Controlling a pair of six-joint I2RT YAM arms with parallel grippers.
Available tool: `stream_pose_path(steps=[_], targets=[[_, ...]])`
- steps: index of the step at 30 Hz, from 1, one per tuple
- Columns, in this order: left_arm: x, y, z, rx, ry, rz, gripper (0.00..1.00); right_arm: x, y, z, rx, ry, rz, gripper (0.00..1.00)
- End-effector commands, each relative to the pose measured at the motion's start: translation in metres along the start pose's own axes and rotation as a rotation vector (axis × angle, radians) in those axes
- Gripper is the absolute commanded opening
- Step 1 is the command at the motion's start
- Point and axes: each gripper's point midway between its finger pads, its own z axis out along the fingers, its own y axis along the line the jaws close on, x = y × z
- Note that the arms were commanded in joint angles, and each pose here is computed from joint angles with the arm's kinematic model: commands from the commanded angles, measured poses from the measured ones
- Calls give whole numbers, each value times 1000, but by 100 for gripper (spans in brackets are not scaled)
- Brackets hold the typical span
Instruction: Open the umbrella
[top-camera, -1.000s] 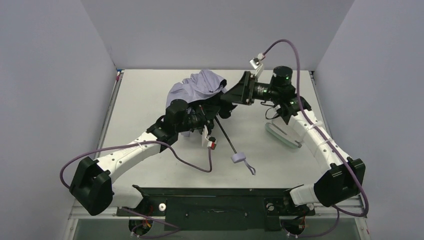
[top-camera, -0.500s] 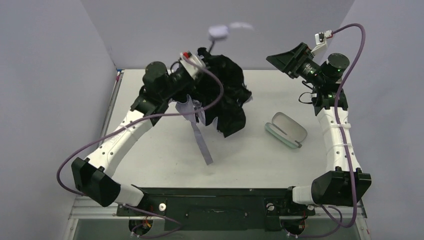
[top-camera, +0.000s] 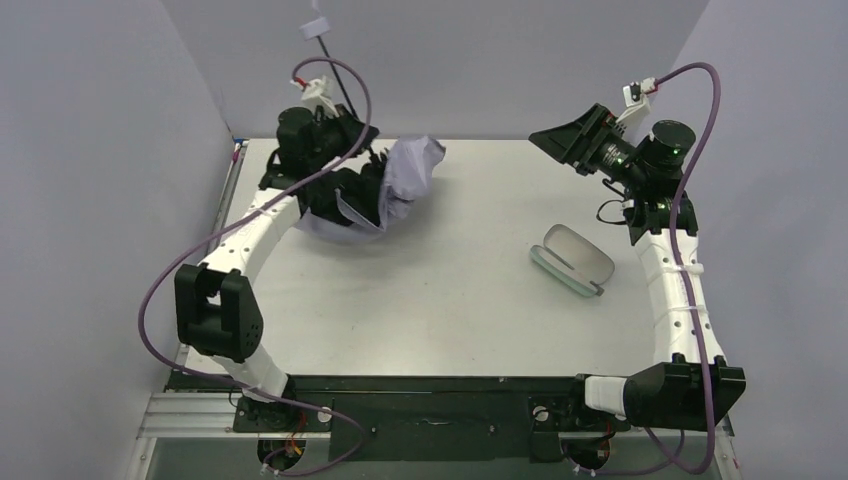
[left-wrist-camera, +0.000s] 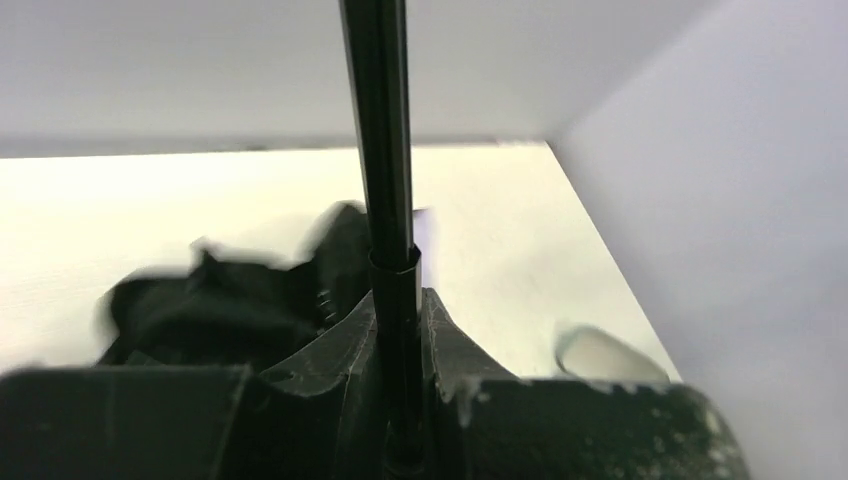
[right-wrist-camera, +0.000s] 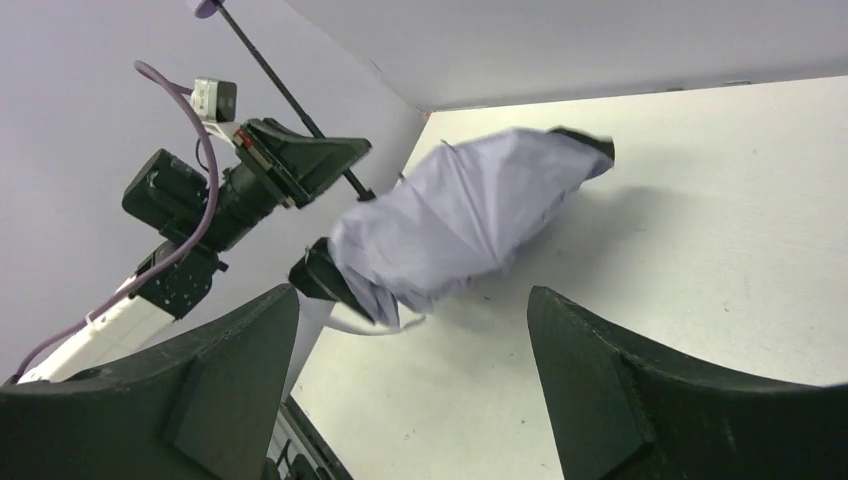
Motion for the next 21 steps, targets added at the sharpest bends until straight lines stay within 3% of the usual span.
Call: stream_pose_path(steps=[1, 5, 10, 14, 16, 18, 21], targets=[[4, -159, -32, 427, -68, 193, 0, -6, 6, -7, 6, -36, -53, 80], [27, -196, -55, 559, -93, 444, 0, -4, 5, -9, 15, -32, -59, 80], [-27, -131, -43, 350, -262, 727, 0, 1, 3, -12, 29, -23, -80, 80], [-75, -76, -30, 140, -345, 834, 0, 2, 1, -13, 35, -21, -88, 80], [-84, -67, -27, 94, -371, 853, 0, 3, 0, -13, 36, -21, -92, 80], [-79, -76, -25, 106, -374, 835, 0, 4, 1, -13, 35, -22, -100, 80], [-29, -139, -33, 277, -354, 867, 0, 7, 0, -13, 33, -17, -105, 80]])
